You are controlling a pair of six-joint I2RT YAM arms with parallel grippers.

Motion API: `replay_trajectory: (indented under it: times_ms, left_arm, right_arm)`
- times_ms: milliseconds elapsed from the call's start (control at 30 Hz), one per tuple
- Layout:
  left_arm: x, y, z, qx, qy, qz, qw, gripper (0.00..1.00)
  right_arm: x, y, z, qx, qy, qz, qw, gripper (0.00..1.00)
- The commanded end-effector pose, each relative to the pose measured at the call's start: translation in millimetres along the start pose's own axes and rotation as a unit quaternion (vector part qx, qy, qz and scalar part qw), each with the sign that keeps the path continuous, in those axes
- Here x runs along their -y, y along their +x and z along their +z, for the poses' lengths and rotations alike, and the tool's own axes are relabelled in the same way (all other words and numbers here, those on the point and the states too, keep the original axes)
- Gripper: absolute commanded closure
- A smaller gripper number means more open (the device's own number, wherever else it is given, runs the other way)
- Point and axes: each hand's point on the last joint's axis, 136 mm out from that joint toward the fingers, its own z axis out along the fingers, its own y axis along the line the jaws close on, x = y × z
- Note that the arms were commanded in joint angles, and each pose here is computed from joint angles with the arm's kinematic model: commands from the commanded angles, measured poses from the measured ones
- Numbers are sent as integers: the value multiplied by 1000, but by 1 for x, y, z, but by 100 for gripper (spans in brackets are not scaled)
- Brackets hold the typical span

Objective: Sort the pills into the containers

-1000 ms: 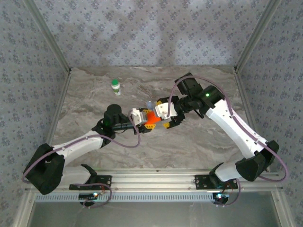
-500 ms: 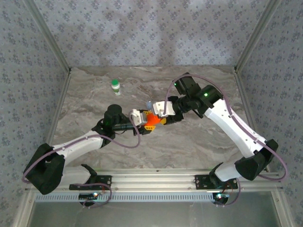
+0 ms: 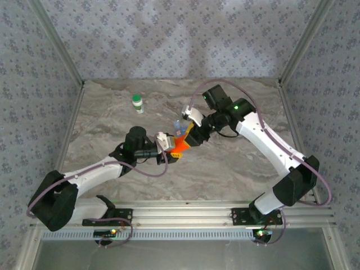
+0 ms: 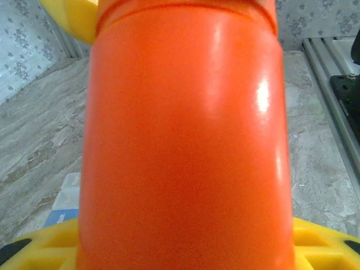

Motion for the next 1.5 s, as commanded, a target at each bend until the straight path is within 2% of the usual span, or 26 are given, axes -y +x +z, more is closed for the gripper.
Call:
replay_trajectory:
  times_ms: [0,33,67,133,167,267,367,467,567,633,800,833,1033,1233,1300,1467]
  left_arm:
    - [-3,-60,-9,86,-18,80,993,100]
    - [-3,-60,-10,85,-18,80,993,100]
    - [-3,-60,-10,84,-20,80,993,100]
    - [-4,-59,-10,84,-21,80,993,100]
    - [-4,-59,-9,83,-20,79,993,100]
    - [-5,-58,-8,82,-20,76,994,100]
    - [-5,-59,-8,83,-21,74,994,100]
    - [-7,-63,-9,93,-28,73,993,100]
    - [-11,-67,-10,102,-43,71,991,100]
    - [-14,-67,-10,101,-49,70,991,100]
    - [-16,-68,-5,100,-51,68,991,100]
    - [-18,-69,-5,100,-55,68,991,100]
    - [-26,-70,-6,97,-83,70,989,100]
    - [-33,-70,-10,96,-107,72,987,100]
    - [-34,-68,-9,93,-111,72,987,100]
    - [-39,-65,-8,87,-122,66,987,100]
  right_arm:
    - [11,0,7,17,-32,175,984,82]
    - [16,-1,3,23,-22,187,982,69]
    - [21,-1,-2,28,-2,185,982,62]
    - [21,-2,-9,43,14,168,985,53]
    - [24,-3,-13,55,30,160,985,44]
    - [22,-8,-25,87,45,139,985,32]
    - [1,-13,-31,113,41,34,992,15]
    - [-2,-23,-36,174,67,-24,982,0]
    - [6,-28,-39,219,85,-3,972,1]
    - [5,-34,-37,228,89,-3,970,2]
    - [9,-26,-15,172,78,26,982,5]
    - [7,-35,-18,175,76,26,981,6]
    - [4,-29,2,137,28,62,988,17]
    - [3,-24,12,105,5,111,988,22]
    - [1,-23,14,97,-7,128,987,30]
    - [-4,-24,14,85,-28,154,984,57]
